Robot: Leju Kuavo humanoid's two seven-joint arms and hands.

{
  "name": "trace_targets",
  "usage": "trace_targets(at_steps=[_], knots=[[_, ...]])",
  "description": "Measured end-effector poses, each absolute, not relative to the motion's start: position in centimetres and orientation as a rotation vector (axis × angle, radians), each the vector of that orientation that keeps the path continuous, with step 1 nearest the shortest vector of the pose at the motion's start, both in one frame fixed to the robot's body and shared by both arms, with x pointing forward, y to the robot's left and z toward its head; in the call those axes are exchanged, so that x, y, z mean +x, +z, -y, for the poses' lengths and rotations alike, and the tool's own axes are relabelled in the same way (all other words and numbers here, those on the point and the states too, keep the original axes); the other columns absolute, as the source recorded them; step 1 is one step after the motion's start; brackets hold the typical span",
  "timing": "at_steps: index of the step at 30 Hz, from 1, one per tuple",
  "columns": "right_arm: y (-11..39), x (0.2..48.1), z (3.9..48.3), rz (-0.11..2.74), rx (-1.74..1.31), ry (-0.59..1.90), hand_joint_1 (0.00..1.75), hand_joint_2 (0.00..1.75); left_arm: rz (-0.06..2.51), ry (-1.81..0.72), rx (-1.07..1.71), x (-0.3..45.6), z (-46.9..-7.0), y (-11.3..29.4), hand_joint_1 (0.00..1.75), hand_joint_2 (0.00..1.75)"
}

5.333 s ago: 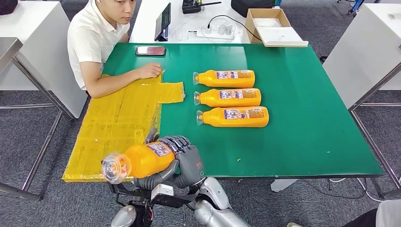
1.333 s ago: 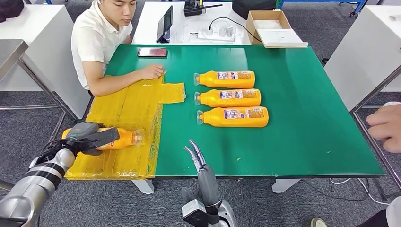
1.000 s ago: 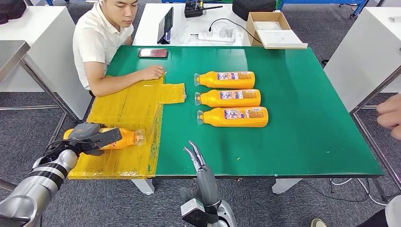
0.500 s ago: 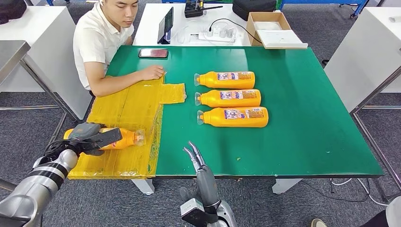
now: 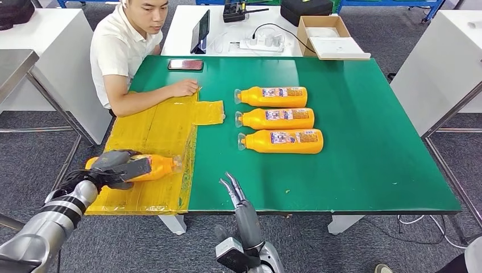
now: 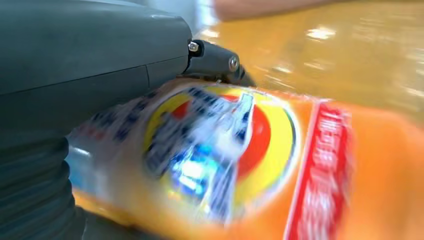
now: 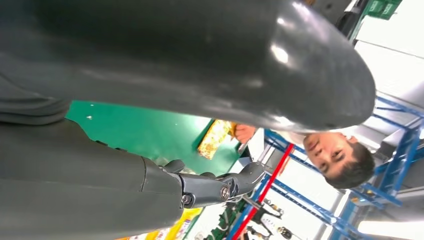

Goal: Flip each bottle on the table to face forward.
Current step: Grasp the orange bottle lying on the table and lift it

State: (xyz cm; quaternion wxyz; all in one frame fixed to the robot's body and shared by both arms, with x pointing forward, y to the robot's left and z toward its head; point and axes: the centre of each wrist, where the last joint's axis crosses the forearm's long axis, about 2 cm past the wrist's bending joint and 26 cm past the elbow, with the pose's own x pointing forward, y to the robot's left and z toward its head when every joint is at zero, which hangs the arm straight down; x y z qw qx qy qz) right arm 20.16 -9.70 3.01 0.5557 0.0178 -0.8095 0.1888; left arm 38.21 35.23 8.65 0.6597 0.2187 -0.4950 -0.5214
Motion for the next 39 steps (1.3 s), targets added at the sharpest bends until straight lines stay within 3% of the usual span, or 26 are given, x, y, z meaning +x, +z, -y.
trace_targets(at_steps=[8, 26, 33, 39], knots=[[2.4, 19.9, 9.9, 1.883, 0.024, 0.433, 0.0, 0.0, 1.228, -1.25, 0.345, 37.4, -31.7, 9.3, 0.0, 1.75], [1.9, 19.6, 10.0, 1.862, 0.016, 0.442, 0.0, 0.0, 1.351, -1.239, 0.374, 36.1, -28.9, 9.0, 0.0, 1.75], [1.9, 19.5, 10.0, 1.868, -0.001, 0.453, 0.0, 0.0, 1.736, -1.039, 0.452, 33.0, -25.0, 8.8, 0.0, 1.75], [1.8, 19.5, 10.2, 1.868, -0.008, 0.459, 0.0, 0.0, 1.977, -0.809, 0.33, 31.1, -21.8, 10.3, 0.0, 1.75]])
